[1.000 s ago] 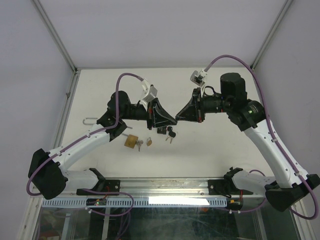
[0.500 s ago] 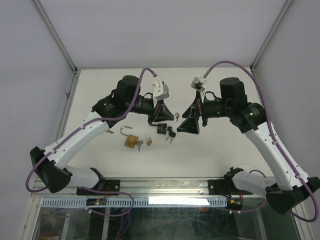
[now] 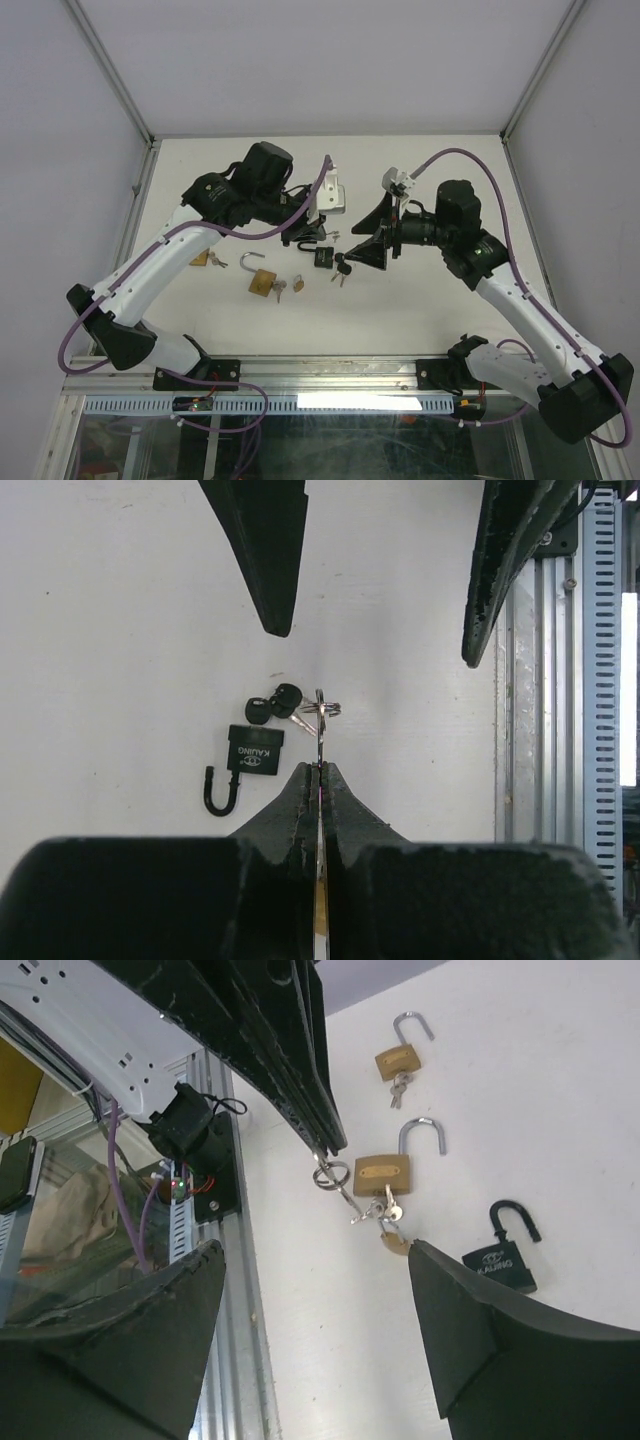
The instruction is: Unlock with the key
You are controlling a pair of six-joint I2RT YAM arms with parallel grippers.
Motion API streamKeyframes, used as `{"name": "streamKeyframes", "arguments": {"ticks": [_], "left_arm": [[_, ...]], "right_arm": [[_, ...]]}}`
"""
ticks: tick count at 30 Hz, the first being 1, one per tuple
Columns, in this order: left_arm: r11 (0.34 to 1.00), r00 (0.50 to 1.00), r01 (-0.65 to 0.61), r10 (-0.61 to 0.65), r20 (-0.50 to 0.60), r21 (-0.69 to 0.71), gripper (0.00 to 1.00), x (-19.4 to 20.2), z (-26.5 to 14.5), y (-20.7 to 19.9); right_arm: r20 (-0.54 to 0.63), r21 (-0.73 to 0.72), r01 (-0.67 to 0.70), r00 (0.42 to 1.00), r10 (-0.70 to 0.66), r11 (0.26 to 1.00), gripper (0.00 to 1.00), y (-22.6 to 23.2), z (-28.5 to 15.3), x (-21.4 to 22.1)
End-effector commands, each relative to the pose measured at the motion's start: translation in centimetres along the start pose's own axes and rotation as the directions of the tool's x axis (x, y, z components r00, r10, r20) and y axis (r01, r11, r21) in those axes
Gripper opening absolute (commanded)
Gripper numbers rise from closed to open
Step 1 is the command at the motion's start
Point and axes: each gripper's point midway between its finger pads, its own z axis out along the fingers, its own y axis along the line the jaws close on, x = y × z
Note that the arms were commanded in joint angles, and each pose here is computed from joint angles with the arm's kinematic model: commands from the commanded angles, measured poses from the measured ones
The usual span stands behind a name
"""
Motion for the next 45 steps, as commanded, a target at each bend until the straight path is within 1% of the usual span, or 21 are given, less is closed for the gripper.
{"name": "streamKeyframes", "arguments": {"ticks": [1, 3, 4, 9, 12, 14, 17, 20, 26, 40, 45], "left_arm": [[0.997, 0.997, -0.078, 0.078, -0.01, -0.011, 0.0, -0.8, -1.2, -0.4], [0.997, 0.997, -0.079, 0.079, -0.011, -0.01, 0.0, -0.9, -1.3, -0.5], [0.998, 0.997, -0.068, 0.068, -0.028, 0.001, 0.0, -0.5, -0.5, -0.1], [0.997, 0.996, -0.082, 0.082, -0.024, -0.002, 0.0, -0.9, -0.5, 0.0], [0.997, 0.997, -0.072, 0.072, -0.002, 0.009, 0.0, -1.3, -0.5, -0.2], [0.998, 0.998, -0.061, 0.061, 0.005, 0.019, 0.0, -1.3, -0.4, -0.4], [0.998, 0.998, -0.063, 0.063, 0.009, 0.025, 0.0, -1.3, -0.3, -0.5], [0.998, 0.998, -0.064, 0.063, 0.007, 0.026, 0.0, -1.2, -0.3, -0.6], [0.997, 0.998, -0.066, 0.066, 0.013, 0.034, 0.0, -1.2, -0.3, -0.8], [0.997, 0.997, -0.069, 0.068, 0.024, 0.047, 0.0, -1.3, -0.2, -1.1], [0.996, 0.997, -0.077, 0.076, 0.02, 0.043, 0.0, -1.2, -0.2, -1.0]], "right_arm": [[0.221, 0.0, 0.247, 0.945, -0.241, 0.969, 0.72, 1.1, 0.2, -5.6], [0.234, -0.006, 0.267, 0.937, -0.258, 0.964, 0.68, 1.1, 0.8, -5.7], [0.238, -0.015, 0.276, 0.934, -0.265, 0.961, 0.66, 1.2, 1.1, -5.7], [0.226, -0.101, 0.308, 0.933, -0.28, 0.946, 0.59, 2.3, 2.6, -5.2], [0.209, -0.11, 0.307, 0.937, -0.28, 0.945, 0.48, 2.2, 2.7, -4.6], [0.198, -0.111, 0.297, 0.942, -0.272, 0.948, 0.46, 2.0, 2.8, -4.3], [0.183, -0.089, 0.277, 0.949, -0.258, 0.957, 0.38, 1.4, 3.0, -4.0], [0.163, -0.076, 0.271, 0.953, -0.256, 0.96, 0.35, 0.9, 3.2, -3.7], [0.125, -0.08, 0.229, 0.968, -0.218, 0.97, 0.35, 0.7, 3.2, -3.0], [0.123, -0.08, 0.226, 0.969, -0.216, 0.971, 0.35, 0.7, 3.2, -3.1], [0.134, -0.079, 0.239, 0.965, -0.227, 0.968, 0.35, 0.8, 3.3, -4.0]]}}
